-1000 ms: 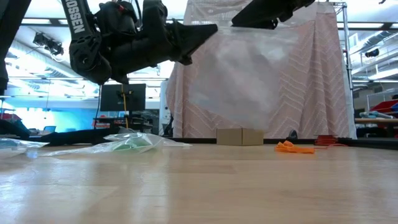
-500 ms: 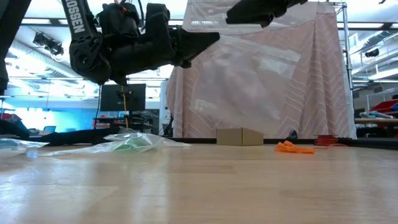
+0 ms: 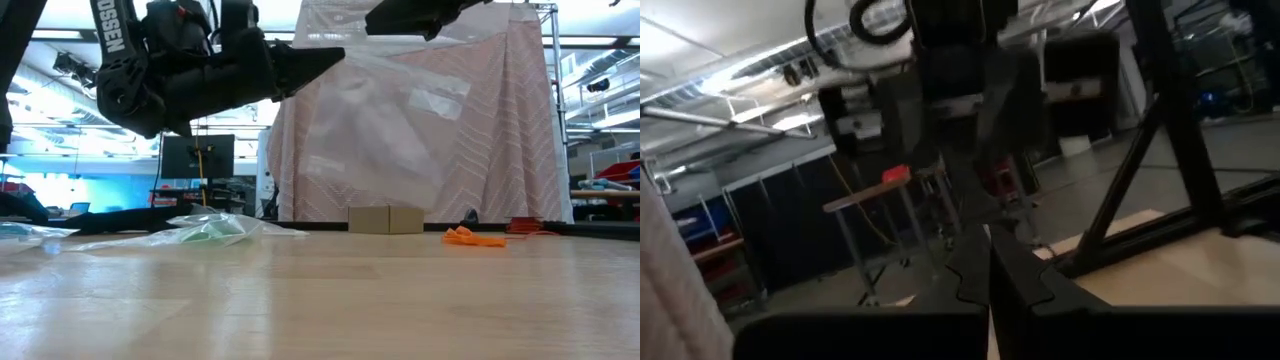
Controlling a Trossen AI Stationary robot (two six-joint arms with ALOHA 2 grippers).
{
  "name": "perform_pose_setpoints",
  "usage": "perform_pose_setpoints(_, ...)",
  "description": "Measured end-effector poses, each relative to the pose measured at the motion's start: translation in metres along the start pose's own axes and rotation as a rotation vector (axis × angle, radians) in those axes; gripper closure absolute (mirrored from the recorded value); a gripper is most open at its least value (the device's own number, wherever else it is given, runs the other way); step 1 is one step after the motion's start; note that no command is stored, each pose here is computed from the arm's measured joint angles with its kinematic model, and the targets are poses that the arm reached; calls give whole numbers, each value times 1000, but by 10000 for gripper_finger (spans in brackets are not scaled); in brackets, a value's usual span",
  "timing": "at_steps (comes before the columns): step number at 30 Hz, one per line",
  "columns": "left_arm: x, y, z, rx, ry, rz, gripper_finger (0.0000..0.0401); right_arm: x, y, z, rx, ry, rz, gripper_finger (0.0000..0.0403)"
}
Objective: Sort rubber bands
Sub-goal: Open the transparent zip bag
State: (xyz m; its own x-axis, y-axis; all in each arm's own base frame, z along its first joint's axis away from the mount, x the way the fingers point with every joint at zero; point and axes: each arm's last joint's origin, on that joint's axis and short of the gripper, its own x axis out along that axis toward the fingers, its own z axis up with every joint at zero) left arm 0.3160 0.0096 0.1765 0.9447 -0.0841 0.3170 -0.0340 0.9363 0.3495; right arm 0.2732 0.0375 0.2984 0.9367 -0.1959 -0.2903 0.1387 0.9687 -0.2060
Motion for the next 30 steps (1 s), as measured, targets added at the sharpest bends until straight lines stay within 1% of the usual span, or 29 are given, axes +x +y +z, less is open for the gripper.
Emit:
perform_pose_setpoints(6, 7, -3, 6, 24, -34, -10, 400, 0, 0, 0, 1, 4, 0, 277)
perform_pose_setpoints(11, 6, -1, 4, -7, -16, 30, 401, 0, 0, -2, -4, 23, 3, 278)
perform_pose_setpoints(14, 6, 1, 4, -36, -14, 35, 401, 0, 1, -4, 5, 44, 5, 277)
perform_pose_setpoints(19, 7, 2, 5, -107, -19, 42, 401, 0, 1, -5, 10, 49, 6, 278)
perform_pose_setpoints(23, 6, 4, 5, -109, -17, 62, 401, 0, 1, -6, 7, 59, 6, 278)
perform_pose_setpoints(30, 6, 3, 5, -104, -17, 56, 401, 0, 1, -7, -15, 74, 8, 279)
